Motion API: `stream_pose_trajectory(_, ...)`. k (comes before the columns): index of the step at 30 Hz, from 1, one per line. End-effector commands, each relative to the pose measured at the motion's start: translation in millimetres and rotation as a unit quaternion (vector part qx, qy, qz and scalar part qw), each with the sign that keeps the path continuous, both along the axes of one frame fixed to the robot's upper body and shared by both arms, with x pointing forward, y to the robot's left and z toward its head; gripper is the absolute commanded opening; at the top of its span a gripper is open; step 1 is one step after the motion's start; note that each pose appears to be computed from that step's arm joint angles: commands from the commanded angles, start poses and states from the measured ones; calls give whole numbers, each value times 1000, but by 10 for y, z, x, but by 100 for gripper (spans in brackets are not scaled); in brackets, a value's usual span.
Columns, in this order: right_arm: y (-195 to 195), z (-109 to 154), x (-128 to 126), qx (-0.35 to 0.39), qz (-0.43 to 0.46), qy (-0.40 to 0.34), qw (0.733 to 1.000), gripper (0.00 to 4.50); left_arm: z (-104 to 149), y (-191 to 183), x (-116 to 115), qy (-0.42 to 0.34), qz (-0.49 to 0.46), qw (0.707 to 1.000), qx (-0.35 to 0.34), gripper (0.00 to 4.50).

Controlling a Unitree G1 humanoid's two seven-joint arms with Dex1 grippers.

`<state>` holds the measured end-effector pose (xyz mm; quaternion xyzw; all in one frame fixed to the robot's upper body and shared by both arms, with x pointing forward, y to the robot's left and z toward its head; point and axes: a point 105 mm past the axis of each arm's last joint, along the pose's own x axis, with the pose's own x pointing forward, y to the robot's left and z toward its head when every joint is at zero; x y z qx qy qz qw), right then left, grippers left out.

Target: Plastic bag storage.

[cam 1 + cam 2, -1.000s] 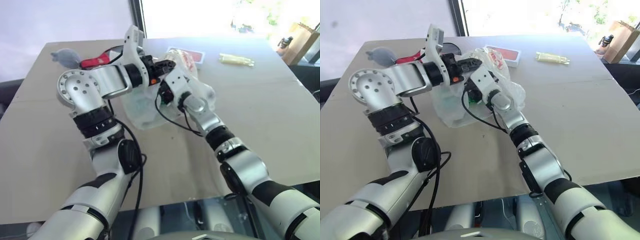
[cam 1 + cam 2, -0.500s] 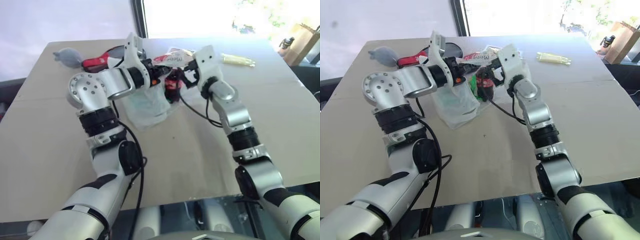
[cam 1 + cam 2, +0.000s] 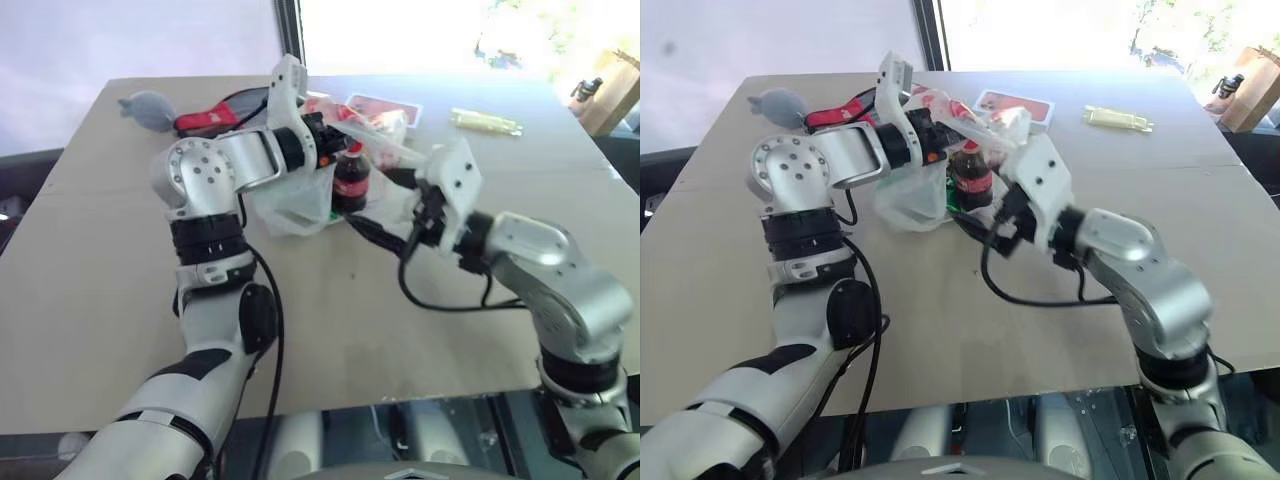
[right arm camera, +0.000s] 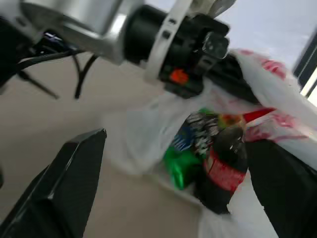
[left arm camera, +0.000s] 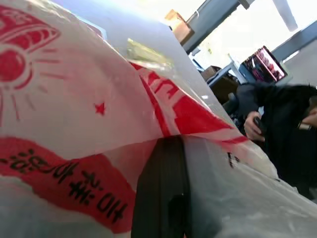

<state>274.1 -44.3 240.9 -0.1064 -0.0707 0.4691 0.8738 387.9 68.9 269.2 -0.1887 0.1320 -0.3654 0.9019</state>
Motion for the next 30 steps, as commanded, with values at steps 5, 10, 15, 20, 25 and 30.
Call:
stream_pose_trajectory(5, 27, -78, 326, -2, -65, -4, 998, 447, 219, -287, -275, -118, -84, 989, 22, 0)
stream_pose_trajectory(10, 40, -497, 757, -99, -91, -10, 991, 447, 205, -384, -273, -150, -92, 983, 55, 0)
stream_pose_trajectory(15, 215, -138, 357, -13, 58, -18, 998, 447, 114, -342, -149, -155, -52, 983, 84, 0)
stream_pose_trajectory(20, 60, 341, -374, 79, 146, -42, 985, 447, -1, -211, -50, -146, -17, 984, 96, 0)
stream_pose_trajectory(25, -304, 400, -512, 71, 31, -43, 996, 447, -27, -176, -40, -158, -24, 984, 83, 0)
stream_pose_trajectory(30, -824, 254, -315, 45, -184, -17, 982, 447, -11, -149, -40, -187, -29, 978, 84, 0)
